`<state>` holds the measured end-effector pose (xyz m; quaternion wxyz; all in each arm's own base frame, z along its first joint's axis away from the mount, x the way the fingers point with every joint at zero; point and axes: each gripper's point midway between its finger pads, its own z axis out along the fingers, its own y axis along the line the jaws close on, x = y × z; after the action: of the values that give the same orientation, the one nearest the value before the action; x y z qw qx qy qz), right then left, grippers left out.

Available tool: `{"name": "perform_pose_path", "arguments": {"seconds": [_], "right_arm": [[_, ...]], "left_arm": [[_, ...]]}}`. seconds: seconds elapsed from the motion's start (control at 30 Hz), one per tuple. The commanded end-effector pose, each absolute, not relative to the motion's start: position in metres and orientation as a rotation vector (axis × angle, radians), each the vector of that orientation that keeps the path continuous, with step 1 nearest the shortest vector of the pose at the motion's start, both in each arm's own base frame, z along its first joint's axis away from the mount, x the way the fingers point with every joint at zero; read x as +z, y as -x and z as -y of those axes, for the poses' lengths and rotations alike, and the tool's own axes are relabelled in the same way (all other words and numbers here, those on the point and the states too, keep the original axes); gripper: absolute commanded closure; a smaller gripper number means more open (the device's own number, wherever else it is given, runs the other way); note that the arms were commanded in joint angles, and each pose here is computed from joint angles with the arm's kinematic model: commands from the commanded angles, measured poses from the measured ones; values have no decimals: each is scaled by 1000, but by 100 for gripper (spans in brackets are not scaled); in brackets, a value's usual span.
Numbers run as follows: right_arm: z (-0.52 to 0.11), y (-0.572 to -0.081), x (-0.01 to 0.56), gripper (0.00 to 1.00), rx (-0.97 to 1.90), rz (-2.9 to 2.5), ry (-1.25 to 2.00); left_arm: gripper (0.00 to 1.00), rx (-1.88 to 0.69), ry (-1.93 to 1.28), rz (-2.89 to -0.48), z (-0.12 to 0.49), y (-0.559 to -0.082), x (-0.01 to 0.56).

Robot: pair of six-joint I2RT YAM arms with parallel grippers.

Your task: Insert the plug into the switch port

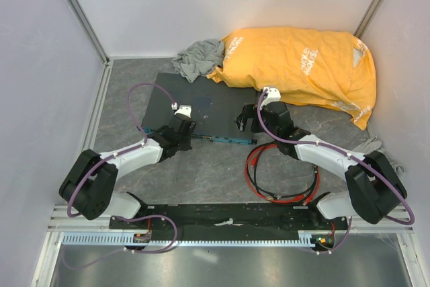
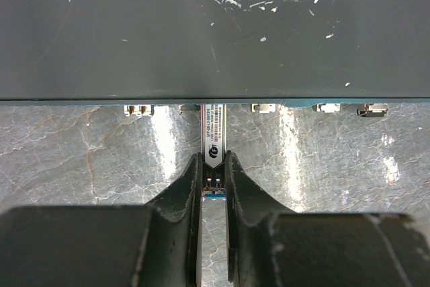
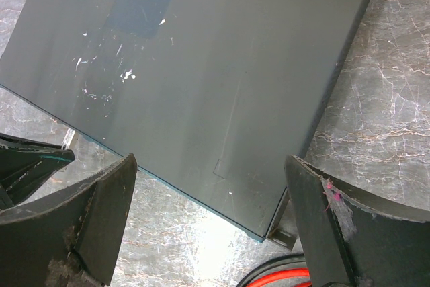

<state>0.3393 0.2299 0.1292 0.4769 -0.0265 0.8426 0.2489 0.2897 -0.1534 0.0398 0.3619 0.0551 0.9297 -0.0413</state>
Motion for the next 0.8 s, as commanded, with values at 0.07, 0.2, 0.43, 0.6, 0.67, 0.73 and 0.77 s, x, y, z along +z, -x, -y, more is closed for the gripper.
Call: {"name": "perform_pose_path", "arguments": {"seconds": [0.07, 0.2, 0.43, 0.6, 0.67, 0.73, 0.77], "right_arm": [[-233, -344, 139, 2, 617, -2019, 65], [-234, -343, 138, 2, 622, -2020, 66], [-234, -343, 138, 2, 623, -2020, 67], [-234, -343, 139, 2, 623, -2020, 67], [-234, -343, 139, 2, 623, -2020, 67], [-233, -344, 139, 2, 623, -2019, 66], [-234, -343, 139, 2, 624, -2019, 67]], "left_arm": [[99, -144, -93, -2389, 164, -299, 45], [98, -146, -92, -2388, 163, -299, 46], [98, -132, -78, -2348, 159, -305, 59], [99, -124, -82, -2332, 157, -309, 70], [99, -127, -85, -2327, 156, -310, 72], [98, -121, -84, -2328, 155, -310, 72], [98, -120, -90, -2330, 155, -310, 72]]}}
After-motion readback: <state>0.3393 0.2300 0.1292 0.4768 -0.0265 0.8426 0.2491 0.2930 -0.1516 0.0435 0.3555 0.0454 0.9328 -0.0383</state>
